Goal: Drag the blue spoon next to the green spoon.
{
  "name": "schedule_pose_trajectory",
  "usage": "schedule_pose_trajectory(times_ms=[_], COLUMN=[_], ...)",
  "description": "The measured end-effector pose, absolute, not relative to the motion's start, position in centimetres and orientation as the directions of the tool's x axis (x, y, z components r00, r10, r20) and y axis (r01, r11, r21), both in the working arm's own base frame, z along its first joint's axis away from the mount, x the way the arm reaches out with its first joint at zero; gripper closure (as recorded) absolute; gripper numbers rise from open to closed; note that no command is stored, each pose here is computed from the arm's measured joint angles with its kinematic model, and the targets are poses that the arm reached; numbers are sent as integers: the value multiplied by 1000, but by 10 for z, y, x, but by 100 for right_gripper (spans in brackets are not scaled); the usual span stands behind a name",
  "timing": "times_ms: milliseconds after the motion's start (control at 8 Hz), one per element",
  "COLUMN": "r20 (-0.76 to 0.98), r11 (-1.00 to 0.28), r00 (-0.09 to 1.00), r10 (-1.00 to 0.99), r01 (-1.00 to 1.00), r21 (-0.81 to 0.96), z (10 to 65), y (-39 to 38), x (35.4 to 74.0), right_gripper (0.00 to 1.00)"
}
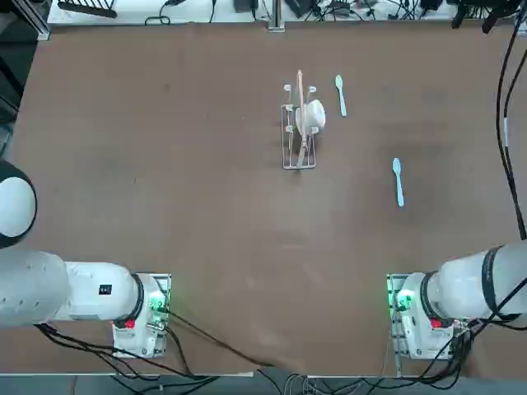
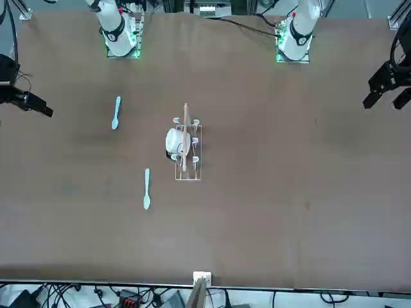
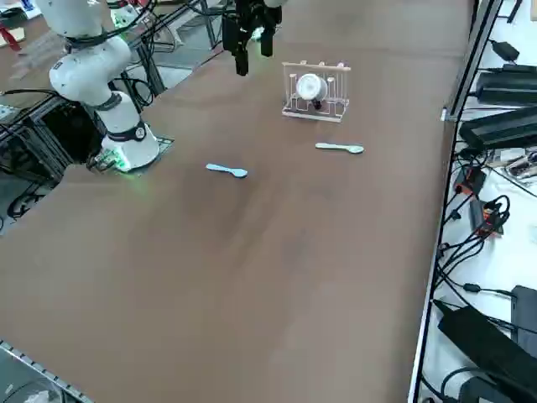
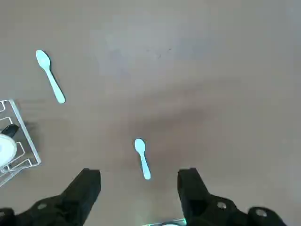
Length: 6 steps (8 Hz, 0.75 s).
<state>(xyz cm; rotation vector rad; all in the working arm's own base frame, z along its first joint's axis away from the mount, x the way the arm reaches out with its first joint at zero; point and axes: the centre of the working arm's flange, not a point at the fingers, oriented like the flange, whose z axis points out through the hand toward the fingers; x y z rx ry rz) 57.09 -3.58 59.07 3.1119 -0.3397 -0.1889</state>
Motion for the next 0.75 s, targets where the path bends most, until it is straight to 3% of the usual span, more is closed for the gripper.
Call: schedule_pose_trajectory(times_ms=[750], r20=[-190], r11=[-980], r00=[962], r10=[-197], r01=[-196], r21=[24], z=[565], y=[-35], x=[573], right_gripper=[0])
